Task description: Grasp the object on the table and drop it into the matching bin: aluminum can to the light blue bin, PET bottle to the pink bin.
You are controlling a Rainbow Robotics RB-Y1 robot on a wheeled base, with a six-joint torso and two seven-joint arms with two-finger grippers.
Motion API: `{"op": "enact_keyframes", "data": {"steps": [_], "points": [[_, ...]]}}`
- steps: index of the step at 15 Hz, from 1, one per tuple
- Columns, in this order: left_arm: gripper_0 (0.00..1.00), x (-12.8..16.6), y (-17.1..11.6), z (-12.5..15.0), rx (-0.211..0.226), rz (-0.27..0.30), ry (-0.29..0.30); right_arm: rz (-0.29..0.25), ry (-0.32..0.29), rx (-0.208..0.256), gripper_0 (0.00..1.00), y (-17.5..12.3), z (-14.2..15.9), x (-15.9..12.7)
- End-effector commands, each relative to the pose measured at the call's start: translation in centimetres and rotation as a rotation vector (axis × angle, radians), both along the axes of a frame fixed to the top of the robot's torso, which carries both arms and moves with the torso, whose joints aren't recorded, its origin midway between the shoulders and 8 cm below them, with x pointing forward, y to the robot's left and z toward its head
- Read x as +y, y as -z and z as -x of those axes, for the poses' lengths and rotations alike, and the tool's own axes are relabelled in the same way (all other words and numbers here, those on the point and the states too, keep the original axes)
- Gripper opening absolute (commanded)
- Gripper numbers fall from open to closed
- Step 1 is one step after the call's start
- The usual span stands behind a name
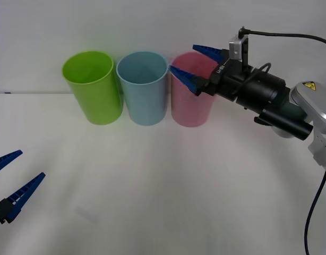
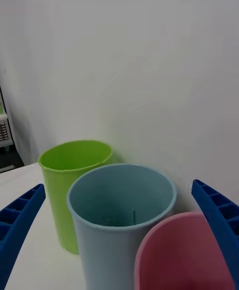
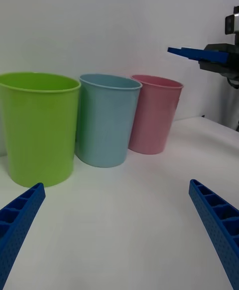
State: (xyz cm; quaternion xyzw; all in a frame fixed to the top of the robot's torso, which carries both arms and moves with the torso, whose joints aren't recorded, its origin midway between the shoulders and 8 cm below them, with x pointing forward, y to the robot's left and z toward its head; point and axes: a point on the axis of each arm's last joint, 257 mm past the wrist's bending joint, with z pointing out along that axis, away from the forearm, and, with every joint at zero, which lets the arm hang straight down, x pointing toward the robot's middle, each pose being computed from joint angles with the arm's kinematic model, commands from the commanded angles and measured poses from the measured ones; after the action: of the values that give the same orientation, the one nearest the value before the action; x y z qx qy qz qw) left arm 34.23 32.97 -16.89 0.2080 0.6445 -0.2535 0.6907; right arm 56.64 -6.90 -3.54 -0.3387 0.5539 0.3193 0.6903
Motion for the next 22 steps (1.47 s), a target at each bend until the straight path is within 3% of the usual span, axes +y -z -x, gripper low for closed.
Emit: {"op": "enact_keyframes", "data": {"steps": [1, 9, 11, 14, 19, 22], "points": [[1.00, 0.0, 0.0, 0.0, 0.000, 0.000, 0.000, 0.004, 0.019, -0.013, 1.00, 0.6, 1.6, -2.1], [1.00, 0.0, 0.0, 0.0, 0.000, 0.000, 0.000, 0.019, 0.133, -0.014, 1.00, 5.0, 6.2, -8.4], [1.00, 0.0, 0.0, 0.0, 0.000, 0.000, 0.000, 0.038, 0.168, -0.008, 1.00, 6.6, 7.3, -10.0], [1.00, 0.0, 0.0, 0.0, 0.000, 0.000, 0.000, 0.106, 0.228, -0.044, 1.00, 9.0, 8.3, -12.3], [1.00, 0.0, 0.0, 0.0, 0.000, 0.000, 0.000, 0.123, 0.298, 0.018, 1.00, 13.3, 10.9, -16.2], [1.00, 0.0, 0.0, 0.0, 0.000, 0.000, 0.000, 0.129, 0.331, 0.026, 1.00, 14.7, 12.6, -18.1]]}}
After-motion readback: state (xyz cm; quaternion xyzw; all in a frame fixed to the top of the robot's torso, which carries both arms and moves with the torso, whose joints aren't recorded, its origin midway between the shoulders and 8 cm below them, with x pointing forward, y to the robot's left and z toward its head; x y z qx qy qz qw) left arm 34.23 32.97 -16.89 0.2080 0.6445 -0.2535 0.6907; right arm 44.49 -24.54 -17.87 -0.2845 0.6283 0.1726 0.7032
